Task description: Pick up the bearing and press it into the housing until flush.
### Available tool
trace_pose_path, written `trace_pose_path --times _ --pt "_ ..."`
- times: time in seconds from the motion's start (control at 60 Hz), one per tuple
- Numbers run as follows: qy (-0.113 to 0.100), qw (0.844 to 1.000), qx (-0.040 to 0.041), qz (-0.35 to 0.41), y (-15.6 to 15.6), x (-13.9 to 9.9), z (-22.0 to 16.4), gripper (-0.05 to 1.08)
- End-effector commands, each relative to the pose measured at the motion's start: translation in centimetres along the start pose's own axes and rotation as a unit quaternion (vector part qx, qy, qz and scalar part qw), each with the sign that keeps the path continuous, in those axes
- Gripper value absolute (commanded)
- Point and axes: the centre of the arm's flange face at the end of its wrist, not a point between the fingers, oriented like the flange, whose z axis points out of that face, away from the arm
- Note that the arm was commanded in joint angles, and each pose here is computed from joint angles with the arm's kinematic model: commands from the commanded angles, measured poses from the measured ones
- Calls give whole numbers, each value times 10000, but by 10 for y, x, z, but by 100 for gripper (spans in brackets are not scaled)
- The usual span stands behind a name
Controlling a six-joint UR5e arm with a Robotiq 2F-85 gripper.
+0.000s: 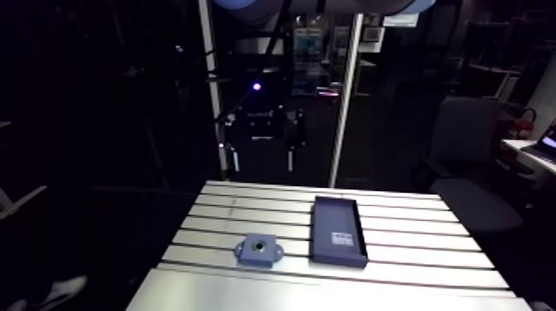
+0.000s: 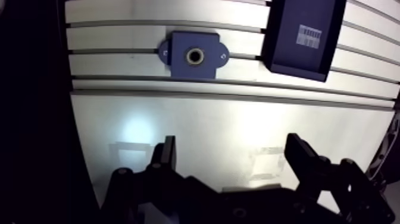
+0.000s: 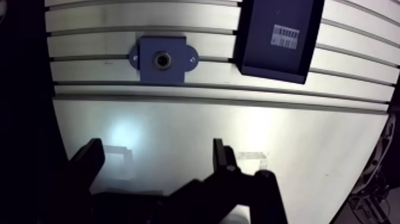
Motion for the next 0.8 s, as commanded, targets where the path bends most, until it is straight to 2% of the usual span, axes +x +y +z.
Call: trace_pose_path --times 0.017,0.2,0.8 --pt "45 9999 27 99 31 -10 -35 0" --pt "191 9996 50 186 48 -17 -48 0" --pt "208 9996 43 200 48 -32 -47 0"
